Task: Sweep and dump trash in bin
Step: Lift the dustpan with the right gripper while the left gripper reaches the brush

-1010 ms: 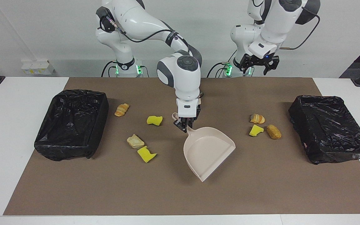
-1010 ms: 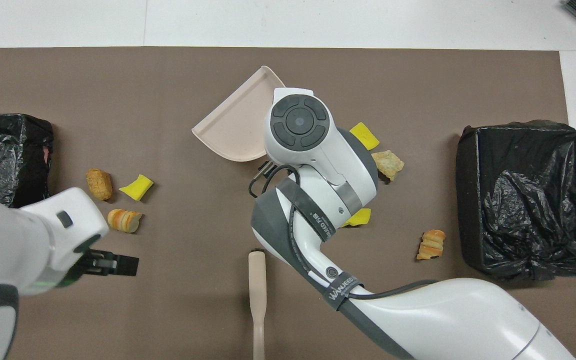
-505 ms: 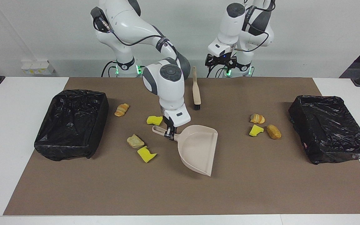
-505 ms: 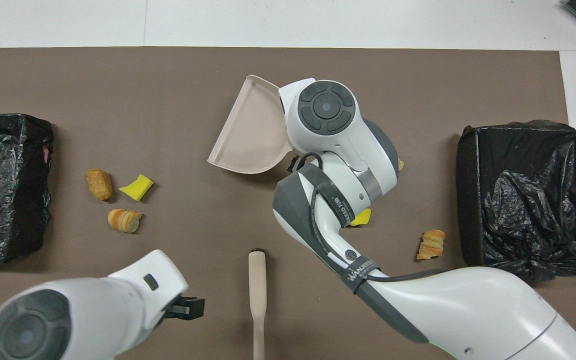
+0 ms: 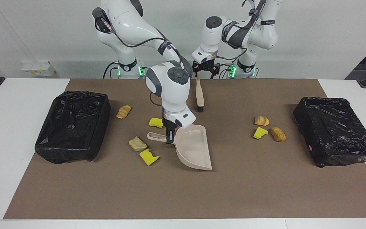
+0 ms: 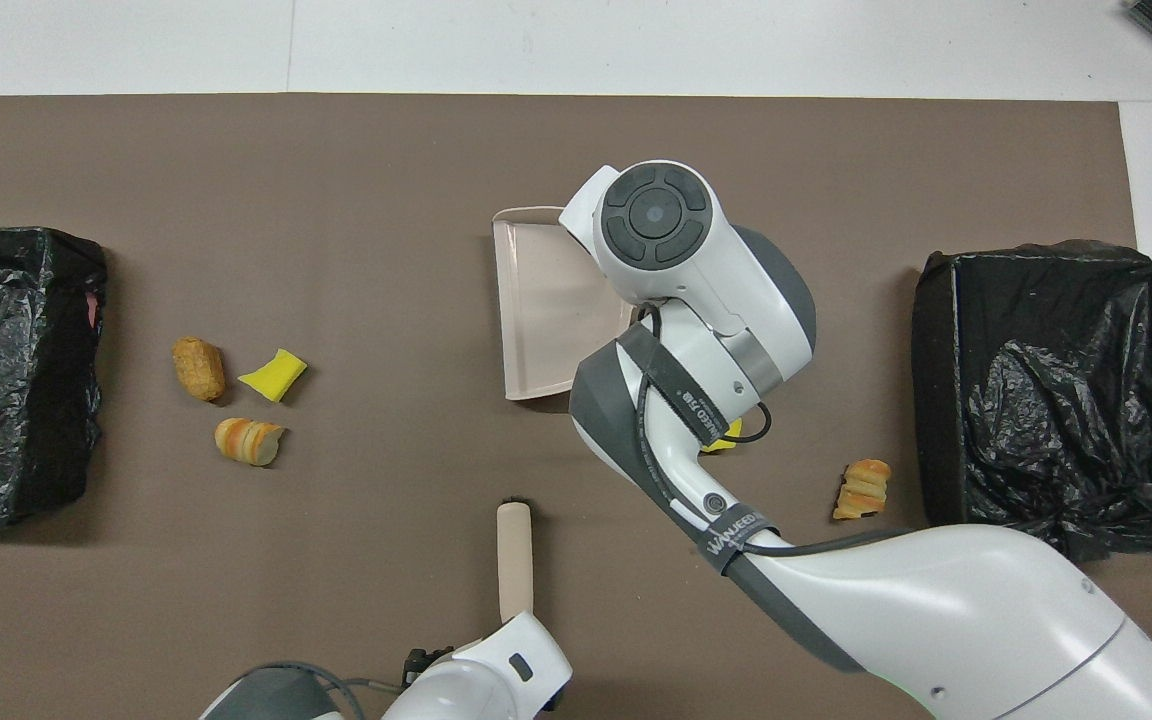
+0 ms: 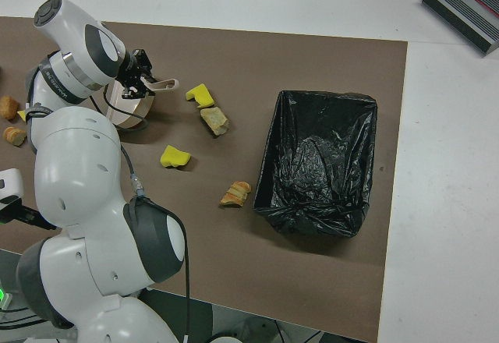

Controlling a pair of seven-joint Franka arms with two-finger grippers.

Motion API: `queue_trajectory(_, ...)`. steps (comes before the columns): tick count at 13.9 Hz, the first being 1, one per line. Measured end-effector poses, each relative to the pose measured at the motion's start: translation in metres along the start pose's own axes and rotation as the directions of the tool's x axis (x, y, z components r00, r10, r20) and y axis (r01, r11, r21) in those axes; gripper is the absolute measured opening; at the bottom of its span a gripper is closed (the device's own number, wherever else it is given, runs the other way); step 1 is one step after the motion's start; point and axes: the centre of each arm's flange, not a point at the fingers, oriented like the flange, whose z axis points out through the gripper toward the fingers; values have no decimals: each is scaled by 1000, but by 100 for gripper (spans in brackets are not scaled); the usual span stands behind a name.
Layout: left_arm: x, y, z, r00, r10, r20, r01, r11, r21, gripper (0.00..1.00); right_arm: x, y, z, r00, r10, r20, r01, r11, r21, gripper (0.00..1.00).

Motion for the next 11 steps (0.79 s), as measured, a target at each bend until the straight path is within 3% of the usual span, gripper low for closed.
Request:
queue_trajectory(4, -5, 21, 33, 998, -68, 13, 68, 998, 4, 100, 9, -5, 7, 996, -84, 7, 84, 996, 9, 31)
queue_trajectory(10, -22, 33, 40, 997, -72, 26, 72, 997, 19, 100, 17, -8, 15, 995, -101, 2, 101, 995, 15, 31)
queue_trajectory(11, -22, 33, 41, 997, -73, 27, 72, 997, 20, 93, 20, -9, 14, 994, -105, 1, 105, 994, 15, 31)
